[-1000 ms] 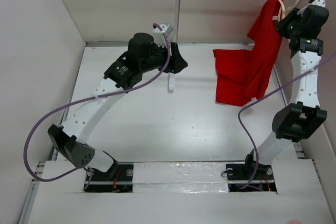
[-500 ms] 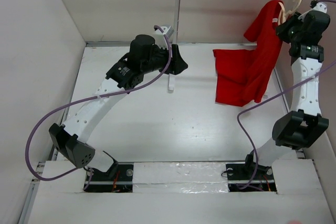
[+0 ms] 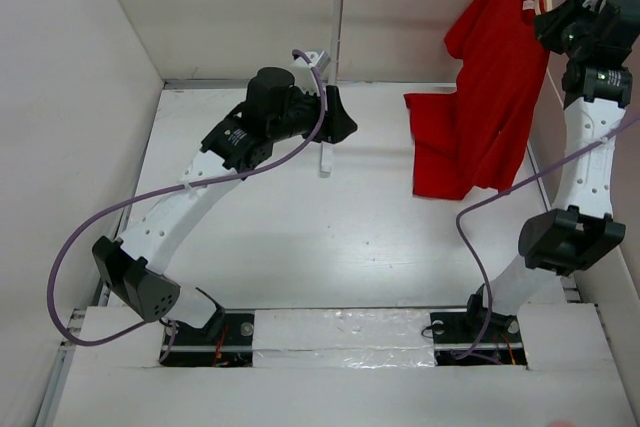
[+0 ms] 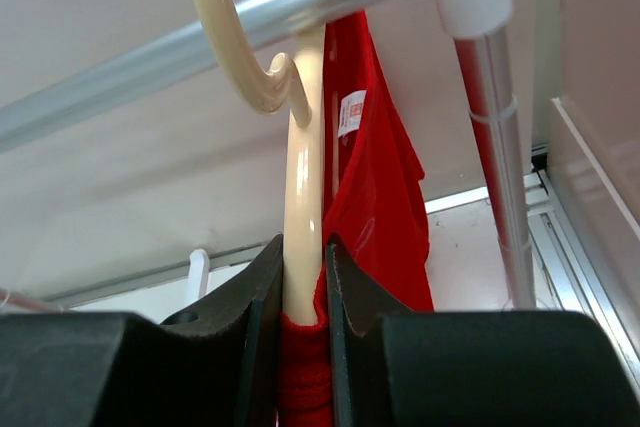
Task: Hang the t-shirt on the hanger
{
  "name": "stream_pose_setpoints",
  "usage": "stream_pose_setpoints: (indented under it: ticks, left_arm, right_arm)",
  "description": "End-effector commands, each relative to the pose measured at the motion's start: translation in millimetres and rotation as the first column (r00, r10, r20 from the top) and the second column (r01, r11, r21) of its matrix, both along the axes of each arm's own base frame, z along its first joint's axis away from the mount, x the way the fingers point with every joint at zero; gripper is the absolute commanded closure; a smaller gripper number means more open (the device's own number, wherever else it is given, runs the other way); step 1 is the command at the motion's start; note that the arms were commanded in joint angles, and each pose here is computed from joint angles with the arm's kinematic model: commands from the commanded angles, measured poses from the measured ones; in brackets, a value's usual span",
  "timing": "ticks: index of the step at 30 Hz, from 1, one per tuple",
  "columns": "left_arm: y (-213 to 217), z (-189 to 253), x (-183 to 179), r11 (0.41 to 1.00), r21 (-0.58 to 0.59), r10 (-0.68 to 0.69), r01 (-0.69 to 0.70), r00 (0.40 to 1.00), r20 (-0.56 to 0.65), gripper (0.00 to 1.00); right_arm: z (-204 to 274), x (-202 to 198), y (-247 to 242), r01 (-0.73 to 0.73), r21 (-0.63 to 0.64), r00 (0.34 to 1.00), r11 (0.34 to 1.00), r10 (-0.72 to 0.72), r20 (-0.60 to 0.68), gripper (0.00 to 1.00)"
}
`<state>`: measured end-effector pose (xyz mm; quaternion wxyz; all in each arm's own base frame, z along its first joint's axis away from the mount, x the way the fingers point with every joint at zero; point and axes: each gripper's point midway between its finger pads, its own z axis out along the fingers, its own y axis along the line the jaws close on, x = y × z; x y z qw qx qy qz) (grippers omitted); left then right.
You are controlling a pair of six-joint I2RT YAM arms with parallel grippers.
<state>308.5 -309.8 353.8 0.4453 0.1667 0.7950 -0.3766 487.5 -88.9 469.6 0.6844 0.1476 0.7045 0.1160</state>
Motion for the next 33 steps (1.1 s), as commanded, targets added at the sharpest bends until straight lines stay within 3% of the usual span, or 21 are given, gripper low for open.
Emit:
stream_pose_setpoints:
  ticks: [1,13,20,28,29,30,31,32,33]
  left_arm:
    - [8,28,-8,0.999,-0.051,0.006,-0.002,0.997,0.073,0.52]
    - [8,31,-1,0.996,-0.084,-0.005,0.01,0.998,0.062,0.52]
    - [7,33,3,0.996,-0.084,0.001,0.005,0.998,0.066,0.52]
    - [5,32,3,0.996,-0.085,-0.007,0.012,0.998,0.059,0.52]
    - [5,30,3,0.996,-0.083,-0.006,0.01,0.999,0.054,0.52]
    - [5,30,4,0.997,-0.082,-0.003,0.007,0.999,0.053,0.52]
    - [5,29,3,0.997,-0.079,-0.006,0.01,0.999,0.05,0.5]
    - [9,31,7,0.998,-0.07,0.007,-0.003,0.998,0.061,0.47]
    - [11,31,8,0.998,-0.059,0.017,-0.014,0.998,0.059,0.46]
  right_arm:
    - [30,6,-1,-0.021,-0.025,0.996,0.999,0.023,0.088,1.0]
    - [41,28,-12,0.006,-0.037,0.993,0.999,-0.002,0.114,1.0]
    - [-4,47,-21,0.018,-0.009,1.0,1.0,-0.018,0.005,1.0]
    - [-6,29,-23,0.054,0.029,0.998,0.998,-0.054,0.022,1.0]
    - [-3,26,-22,0.055,0.033,0.998,0.998,-0.056,0.036,0.95]
    - [-9,25,-21,0.052,0.042,0.998,0.998,-0.053,0.026,0.72]
    - [-7,22,-20,0.05,0.054,0.998,0.997,-0.052,0.034,0.59]
    - [4,14,-17,0.051,0.062,0.997,0.997,-0.054,0.055,0.35]
    - [8,10,-16,0.055,0.061,0.997,0.997,-0.058,0.059,0.26]
